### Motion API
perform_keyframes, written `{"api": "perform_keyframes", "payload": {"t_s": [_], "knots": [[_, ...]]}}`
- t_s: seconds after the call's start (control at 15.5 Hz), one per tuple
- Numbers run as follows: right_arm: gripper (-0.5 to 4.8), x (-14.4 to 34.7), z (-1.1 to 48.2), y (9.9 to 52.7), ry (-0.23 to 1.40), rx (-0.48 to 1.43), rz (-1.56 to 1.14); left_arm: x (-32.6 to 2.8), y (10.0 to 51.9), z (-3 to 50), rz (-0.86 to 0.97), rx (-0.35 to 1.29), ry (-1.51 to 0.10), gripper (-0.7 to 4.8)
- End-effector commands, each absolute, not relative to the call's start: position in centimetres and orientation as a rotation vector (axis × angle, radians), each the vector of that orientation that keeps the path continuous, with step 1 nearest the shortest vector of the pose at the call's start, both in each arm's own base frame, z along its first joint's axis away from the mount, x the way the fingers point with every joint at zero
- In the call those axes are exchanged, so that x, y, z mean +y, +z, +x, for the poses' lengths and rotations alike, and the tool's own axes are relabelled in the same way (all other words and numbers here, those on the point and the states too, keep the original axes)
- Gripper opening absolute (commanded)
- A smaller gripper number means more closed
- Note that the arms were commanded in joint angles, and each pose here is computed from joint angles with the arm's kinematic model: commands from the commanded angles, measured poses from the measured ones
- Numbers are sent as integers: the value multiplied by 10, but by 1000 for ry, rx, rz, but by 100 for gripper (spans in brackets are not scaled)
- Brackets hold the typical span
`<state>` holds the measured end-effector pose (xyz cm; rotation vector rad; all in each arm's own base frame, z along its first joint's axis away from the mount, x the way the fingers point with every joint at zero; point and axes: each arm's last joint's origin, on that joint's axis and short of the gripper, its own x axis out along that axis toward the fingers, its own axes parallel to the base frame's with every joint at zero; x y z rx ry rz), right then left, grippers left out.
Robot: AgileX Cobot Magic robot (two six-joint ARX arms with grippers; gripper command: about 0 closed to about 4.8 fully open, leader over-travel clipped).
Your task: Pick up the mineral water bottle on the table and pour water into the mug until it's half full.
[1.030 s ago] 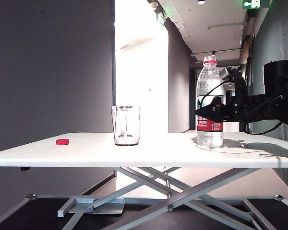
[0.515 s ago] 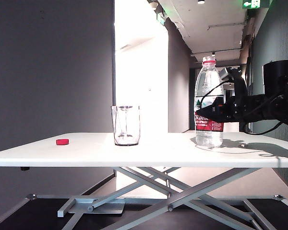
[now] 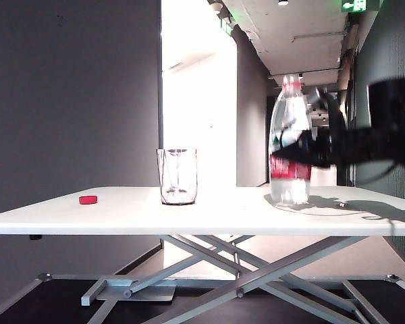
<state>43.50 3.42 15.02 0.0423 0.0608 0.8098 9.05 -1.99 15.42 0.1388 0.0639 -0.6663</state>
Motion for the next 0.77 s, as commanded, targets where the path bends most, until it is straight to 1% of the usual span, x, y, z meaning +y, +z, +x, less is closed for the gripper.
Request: {"api": "perform_keyframes", "payload": {"t_s": [0.06, 0.19, 0.32, 0.45, 0.77], "knots": [[165, 44, 431, 190, 841, -58, 0, -20, 154, 90, 136, 68, -675, -5], [166, 51, 430, 204, 842, -68, -6, -20, 154, 90, 136, 68, -675, -5], [165, 62, 433, 209, 788, 3, -35, -20, 154, 90, 135, 68, -676, -5], [166, 79, 436, 211, 761, 80, -118, -20, 154, 90, 134, 69, -676, -5], [166, 130, 435, 217, 619, 145, -407, -20, 154, 90, 125, 72, -675, -5]]}}
